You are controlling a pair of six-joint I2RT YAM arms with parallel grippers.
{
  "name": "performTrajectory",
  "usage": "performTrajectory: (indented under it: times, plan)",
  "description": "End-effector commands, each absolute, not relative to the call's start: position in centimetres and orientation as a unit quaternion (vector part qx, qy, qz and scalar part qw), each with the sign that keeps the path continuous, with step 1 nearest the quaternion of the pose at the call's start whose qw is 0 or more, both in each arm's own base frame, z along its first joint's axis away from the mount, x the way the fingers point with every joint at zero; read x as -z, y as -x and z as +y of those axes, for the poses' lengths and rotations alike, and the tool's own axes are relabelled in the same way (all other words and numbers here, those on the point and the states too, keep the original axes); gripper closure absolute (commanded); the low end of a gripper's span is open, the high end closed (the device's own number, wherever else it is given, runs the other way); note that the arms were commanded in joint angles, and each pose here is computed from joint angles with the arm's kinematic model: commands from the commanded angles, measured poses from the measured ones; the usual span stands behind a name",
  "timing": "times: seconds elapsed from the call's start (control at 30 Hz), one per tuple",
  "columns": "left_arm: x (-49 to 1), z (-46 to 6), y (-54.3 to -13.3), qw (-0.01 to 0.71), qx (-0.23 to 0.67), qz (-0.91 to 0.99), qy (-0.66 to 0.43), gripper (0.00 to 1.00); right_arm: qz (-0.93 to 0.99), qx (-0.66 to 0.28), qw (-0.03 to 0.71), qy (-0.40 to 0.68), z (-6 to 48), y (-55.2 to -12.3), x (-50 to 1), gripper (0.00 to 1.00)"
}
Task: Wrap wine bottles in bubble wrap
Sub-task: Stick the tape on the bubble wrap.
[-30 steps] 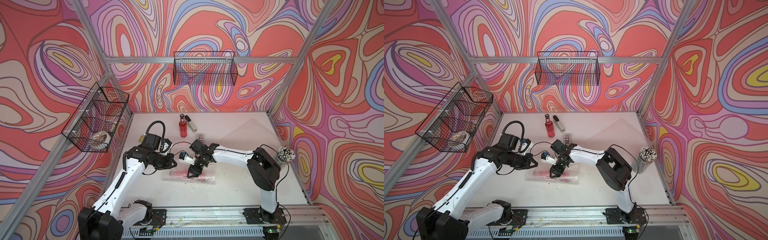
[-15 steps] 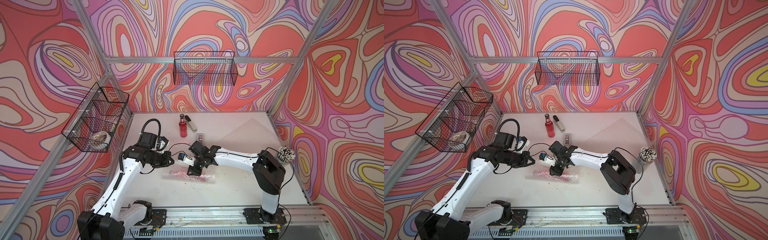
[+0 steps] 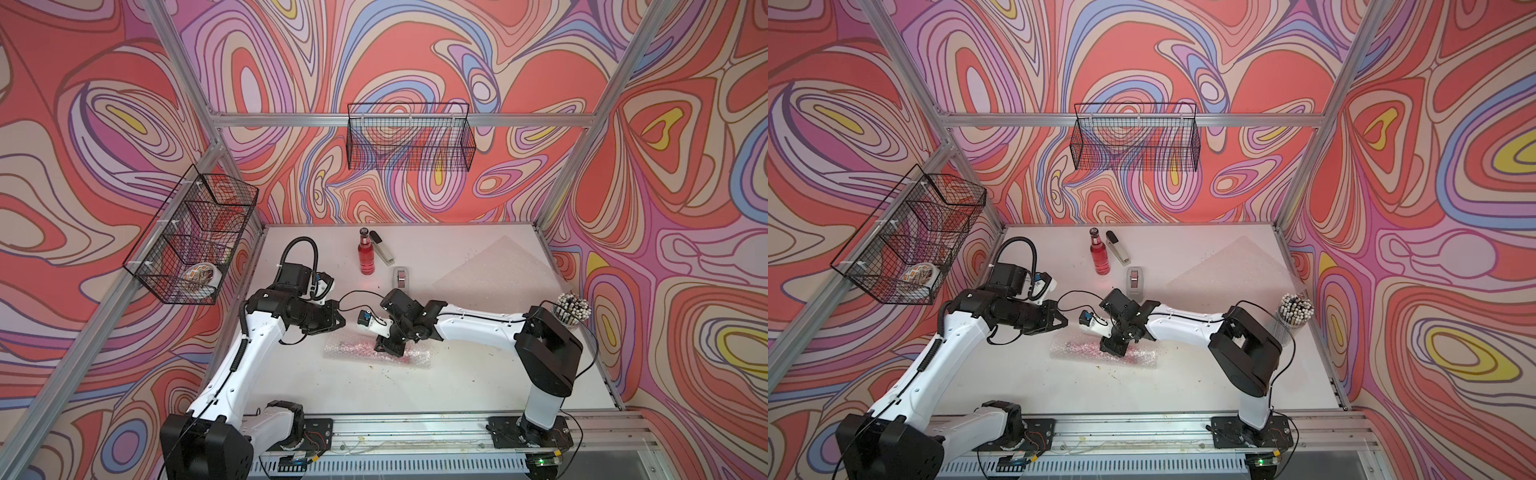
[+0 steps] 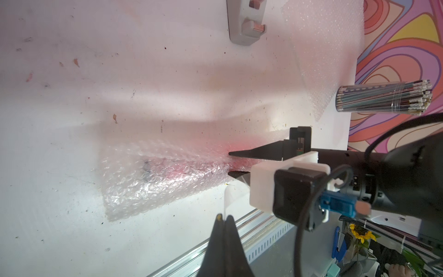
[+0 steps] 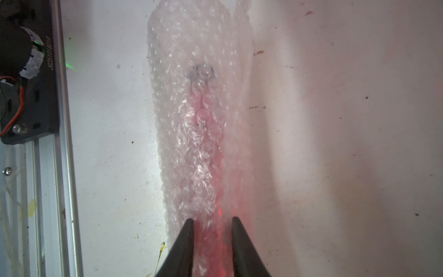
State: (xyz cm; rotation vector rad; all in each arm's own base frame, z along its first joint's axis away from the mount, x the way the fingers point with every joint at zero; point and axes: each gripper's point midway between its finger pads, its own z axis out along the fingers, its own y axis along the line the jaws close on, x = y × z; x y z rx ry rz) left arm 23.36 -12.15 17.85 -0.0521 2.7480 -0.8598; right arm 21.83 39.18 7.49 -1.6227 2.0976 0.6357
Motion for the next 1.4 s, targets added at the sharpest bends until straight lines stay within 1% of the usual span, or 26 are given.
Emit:
performTrajectory:
  times: [0.0,0.13,0.27,0.47,0.6,0.87,1.37]
  plan:
    - [-18.2,-11.7,-22.9,0.127,0.293,0.947,0.024,1.00,0.762,-0.203,0.182,0.587,37.8,-21.0,-5.4,0.72]
    - [-16.6,-12.1,-23.2,0.106,0.306,0.945,0.040,1.00,0.759,-0.207,0.184,0.589,37.7,-20.7,-5.2,0.72]
    - [-15.6,-13.6,-24.0,0.083,0.352,0.931,0.049,1.00,0.754,-0.207,0.176,0.598,37.4,-20.1,-4.6,0.71]
    - [-13.4,-16.2,-23.6,0.037,0.385,0.921,0.046,1.00,0.753,-0.204,0.179,0.599,37.2,-20.0,-4.3,0.71]
    - [-11.9,-17.5,-23.3,0.015,0.392,0.919,0.045,1.00,0.751,-0.201,0.178,0.603,37.2,-19.7,-3.9,0.69]
    - [-9.9,-19.6,-22.9,-0.016,0.404,0.913,0.048,1.00,0.749,-0.192,0.187,0.606,36.9,-19.6,-3.7,0.69]
    - [-7.6,-19.7,-21.6,-0.038,0.406,0.910,0.074,1.00,0.748,-0.199,0.196,0.602,37.0,-19.2,-3.8,0.69]
